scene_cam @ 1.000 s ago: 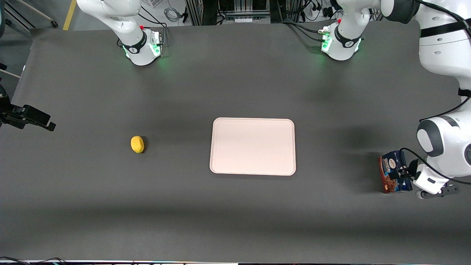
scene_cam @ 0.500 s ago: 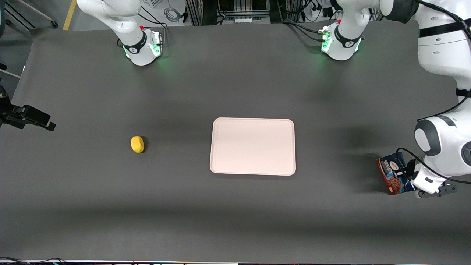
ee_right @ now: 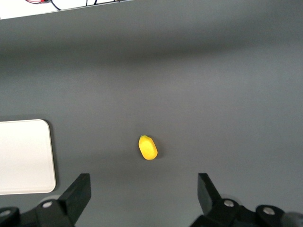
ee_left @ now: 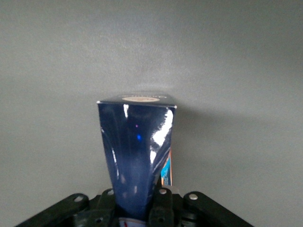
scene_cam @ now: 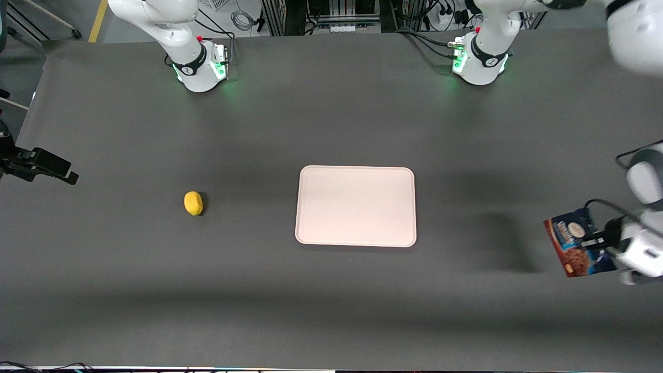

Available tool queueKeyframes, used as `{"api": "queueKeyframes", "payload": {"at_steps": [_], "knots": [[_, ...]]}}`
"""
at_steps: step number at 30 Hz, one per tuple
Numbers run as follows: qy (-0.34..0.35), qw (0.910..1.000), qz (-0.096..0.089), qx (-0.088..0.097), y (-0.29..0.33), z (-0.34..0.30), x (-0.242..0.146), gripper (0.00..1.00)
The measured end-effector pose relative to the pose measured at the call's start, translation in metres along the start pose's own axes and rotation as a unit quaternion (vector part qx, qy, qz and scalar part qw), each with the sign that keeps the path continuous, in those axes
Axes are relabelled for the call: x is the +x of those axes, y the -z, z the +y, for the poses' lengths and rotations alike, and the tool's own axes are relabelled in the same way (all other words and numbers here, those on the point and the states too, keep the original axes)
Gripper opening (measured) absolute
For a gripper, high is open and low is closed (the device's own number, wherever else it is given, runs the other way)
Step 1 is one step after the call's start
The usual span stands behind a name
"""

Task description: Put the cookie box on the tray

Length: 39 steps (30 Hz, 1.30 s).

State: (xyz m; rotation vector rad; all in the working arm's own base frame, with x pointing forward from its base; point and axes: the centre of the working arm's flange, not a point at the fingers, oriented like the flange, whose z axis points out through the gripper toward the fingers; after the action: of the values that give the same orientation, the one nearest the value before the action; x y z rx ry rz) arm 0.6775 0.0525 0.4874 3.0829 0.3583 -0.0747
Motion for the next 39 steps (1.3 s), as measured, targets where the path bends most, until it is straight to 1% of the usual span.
{"api": "queueKeyframes", "payload": {"at_steps": [2,5,9,11,13,15,17,19,21,24,29,31,36,39], "knots": [[0.004,0.9999,-0.010,-0.009,0.033,0.022,-0.020,0.22],[0.006,0.9995,-0.022,-0.021,0.067,0.068,-0.051,0.22],[-0.005,0.9991,-0.033,-0.026,0.083,0.146,-0.093,0.22],[-0.019,0.9989,-0.038,-0.019,0.077,0.186,-0.112,0.22],[-0.039,0.9983,-0.043,0.000,0.060,0.224,-0.129,0.22],[-0.057,0.9973,-0.043,0.014,0.034,0.258,-0.143,0.22],[-0.070,0.9965,-0.043,0.018,0.002,0.287,-0.151,0.22],[-0.081,0.9957,-0.043,0.015,-0.033,0.307,-0.154,0.22],[-0.089,0.9949,-0.045,0.014,-0.069,0.319,-0.152,0.22],[-0.095,0.9940,-0.051,0.018,-0.121,0.325,-0.147,0.22],[-0.098,0.9931,-0.062,0.017,-0.183,0.327,-0.141,0.22],[-0.099,0.9932,-0.060,0.013,-0.198,0.327,-0.141,0.22],[-0.106,0.9933,-0.045,0.005,-0.223,0.327,-0.147,0.22],[-0.109,0.9930,-0.044,0.005,-0.233,0.326,-0.152,0.22]]}}
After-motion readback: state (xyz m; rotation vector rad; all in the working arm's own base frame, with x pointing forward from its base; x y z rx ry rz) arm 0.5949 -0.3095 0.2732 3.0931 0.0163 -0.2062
